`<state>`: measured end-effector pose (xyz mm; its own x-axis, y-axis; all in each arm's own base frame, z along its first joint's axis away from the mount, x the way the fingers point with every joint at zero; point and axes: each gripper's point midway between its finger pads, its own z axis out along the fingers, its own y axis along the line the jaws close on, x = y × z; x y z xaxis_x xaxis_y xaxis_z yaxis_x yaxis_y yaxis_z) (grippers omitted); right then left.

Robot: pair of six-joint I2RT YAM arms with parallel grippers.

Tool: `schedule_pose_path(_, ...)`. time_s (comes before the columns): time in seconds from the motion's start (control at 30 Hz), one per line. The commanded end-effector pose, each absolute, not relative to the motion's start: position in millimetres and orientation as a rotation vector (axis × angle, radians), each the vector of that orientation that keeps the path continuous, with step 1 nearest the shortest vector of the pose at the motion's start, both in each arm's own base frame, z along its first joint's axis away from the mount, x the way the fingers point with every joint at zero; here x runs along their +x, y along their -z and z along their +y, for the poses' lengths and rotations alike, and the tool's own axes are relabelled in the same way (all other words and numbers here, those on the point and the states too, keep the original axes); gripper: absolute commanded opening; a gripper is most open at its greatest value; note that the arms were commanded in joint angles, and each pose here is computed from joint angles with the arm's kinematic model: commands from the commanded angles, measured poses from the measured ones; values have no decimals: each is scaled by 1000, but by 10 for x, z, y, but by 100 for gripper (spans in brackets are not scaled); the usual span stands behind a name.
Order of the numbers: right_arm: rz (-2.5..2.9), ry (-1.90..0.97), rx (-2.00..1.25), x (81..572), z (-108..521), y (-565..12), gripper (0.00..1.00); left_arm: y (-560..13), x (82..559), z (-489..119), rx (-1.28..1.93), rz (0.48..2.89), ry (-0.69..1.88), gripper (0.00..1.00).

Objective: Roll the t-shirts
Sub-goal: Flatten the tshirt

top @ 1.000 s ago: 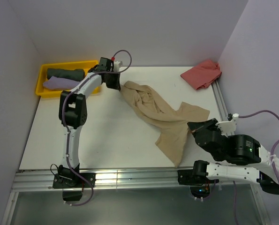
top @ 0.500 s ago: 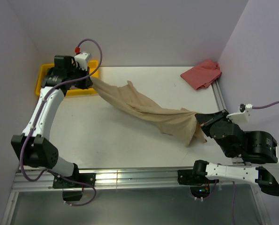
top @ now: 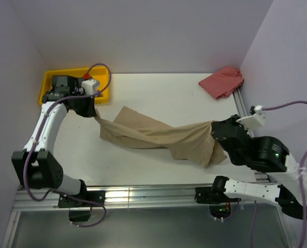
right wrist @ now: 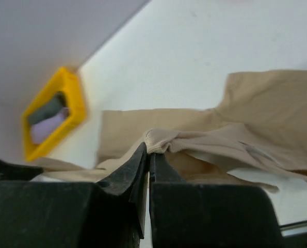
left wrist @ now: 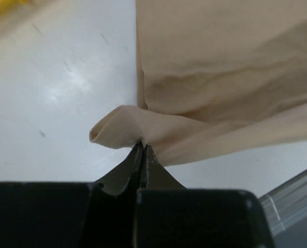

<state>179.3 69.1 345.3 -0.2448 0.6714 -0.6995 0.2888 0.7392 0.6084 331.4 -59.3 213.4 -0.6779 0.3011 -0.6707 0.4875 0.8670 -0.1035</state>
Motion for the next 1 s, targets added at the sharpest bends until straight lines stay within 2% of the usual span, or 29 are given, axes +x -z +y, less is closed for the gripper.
schedule_pose_path(0.0, 1929, -213, 662, 1929, 763, -3035, 0, -1644, 3297, -713, 611, 2478, 481, 4)
schedule_pose_path(0.17, 2079, -108, 630, 2210, 934, -2299, 0, -1211, 3450, -853, 608, 2581, 528, 8)
schedule_pose_path(0.27, 2086, -81, 676, 2350, 792, -2062, 0, -1058, 3548, -923, 596, 2611, 539, 17)
schedule_pose_path(0.5, 2123, -27, 760, 2494, 498, -1732, 0, -1077, 3832, -904, 529, 2574, 476, 57)
schedule_pose_path(0.6, 2134, 7, 788, 2528, 391, -1639, 0, -1104, 3919, -819, 489, 2549, 419, 65)
schedule_pose_path(0.77, 2158, 27, 819, 2557, 259, -1466, 0, -1117, 3969, -629, 427, 2547, 419, 67)
schedule_pose_path(0.97, 2166, 30, 857, 2577, 136, -1346, 0, -949, 3812, -522, 398, 2599, 485, 65)
